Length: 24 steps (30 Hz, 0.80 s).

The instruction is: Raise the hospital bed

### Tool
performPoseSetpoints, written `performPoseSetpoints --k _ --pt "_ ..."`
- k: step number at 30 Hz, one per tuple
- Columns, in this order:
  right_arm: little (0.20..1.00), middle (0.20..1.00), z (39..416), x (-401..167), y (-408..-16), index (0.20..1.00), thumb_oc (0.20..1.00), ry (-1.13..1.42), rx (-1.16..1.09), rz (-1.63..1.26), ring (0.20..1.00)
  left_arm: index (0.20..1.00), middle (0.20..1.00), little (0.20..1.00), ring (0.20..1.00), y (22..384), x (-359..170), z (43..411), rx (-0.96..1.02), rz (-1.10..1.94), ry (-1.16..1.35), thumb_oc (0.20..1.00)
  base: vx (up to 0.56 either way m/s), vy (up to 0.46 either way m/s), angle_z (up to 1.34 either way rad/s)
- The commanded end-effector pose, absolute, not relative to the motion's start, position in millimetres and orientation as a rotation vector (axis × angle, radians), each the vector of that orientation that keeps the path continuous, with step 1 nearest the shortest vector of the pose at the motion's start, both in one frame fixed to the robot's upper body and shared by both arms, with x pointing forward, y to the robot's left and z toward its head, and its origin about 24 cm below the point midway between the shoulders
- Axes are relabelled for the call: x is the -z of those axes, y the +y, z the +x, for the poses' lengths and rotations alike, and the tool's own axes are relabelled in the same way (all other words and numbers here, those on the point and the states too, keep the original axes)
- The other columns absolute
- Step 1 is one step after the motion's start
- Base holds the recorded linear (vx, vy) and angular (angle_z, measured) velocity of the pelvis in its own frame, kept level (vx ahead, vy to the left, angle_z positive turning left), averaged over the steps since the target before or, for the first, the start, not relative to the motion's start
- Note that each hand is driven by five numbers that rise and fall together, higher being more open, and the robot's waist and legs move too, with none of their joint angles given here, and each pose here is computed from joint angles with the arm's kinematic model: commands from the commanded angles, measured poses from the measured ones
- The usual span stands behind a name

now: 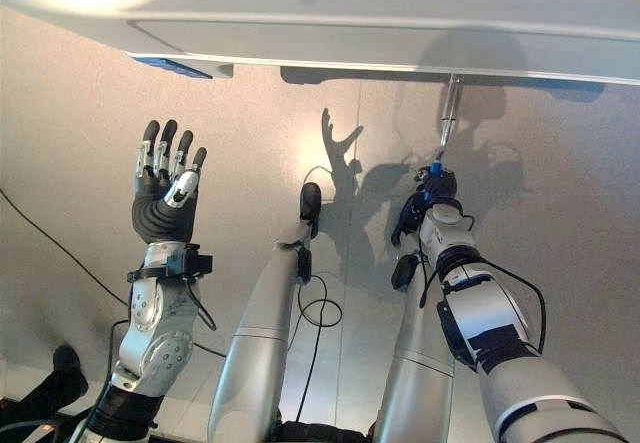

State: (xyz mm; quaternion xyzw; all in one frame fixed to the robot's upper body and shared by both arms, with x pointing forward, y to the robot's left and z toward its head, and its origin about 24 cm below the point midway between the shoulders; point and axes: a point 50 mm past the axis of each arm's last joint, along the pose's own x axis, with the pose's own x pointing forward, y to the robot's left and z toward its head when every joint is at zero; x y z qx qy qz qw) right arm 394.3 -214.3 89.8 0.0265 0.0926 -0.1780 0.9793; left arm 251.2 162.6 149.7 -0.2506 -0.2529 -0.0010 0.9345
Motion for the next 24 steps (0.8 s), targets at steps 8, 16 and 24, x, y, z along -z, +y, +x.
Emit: performPoseSetpoints --k 8,16,24 --pt "0.200 0.200 392 -89 -214 0.200 0.200 0.149 0.359 0.066 0.200 1.000 1.000 1.000 1.000 158 -174 233 0.051 -0.562 -0.660 1.000 0.00 0.000 0.00" --pt "0.200 0.200 387 -90 -240 0.200 0.200 0.151 0.454 0.068 0.200 1.000 1.000 1.000 1.000 157 -174 232 0.063 -0.553 -0.662 1.000 0.00 -0.002 0.00" --pt "0.200 0.200 373 -92 -285 0.200 0.200 0.153 0.581 0.064 0.200 1.000 1.000 1.000 1.000 158 -173 230 0.071 -0.542 -0.663 1.000 0.00 -0.002 0.00"
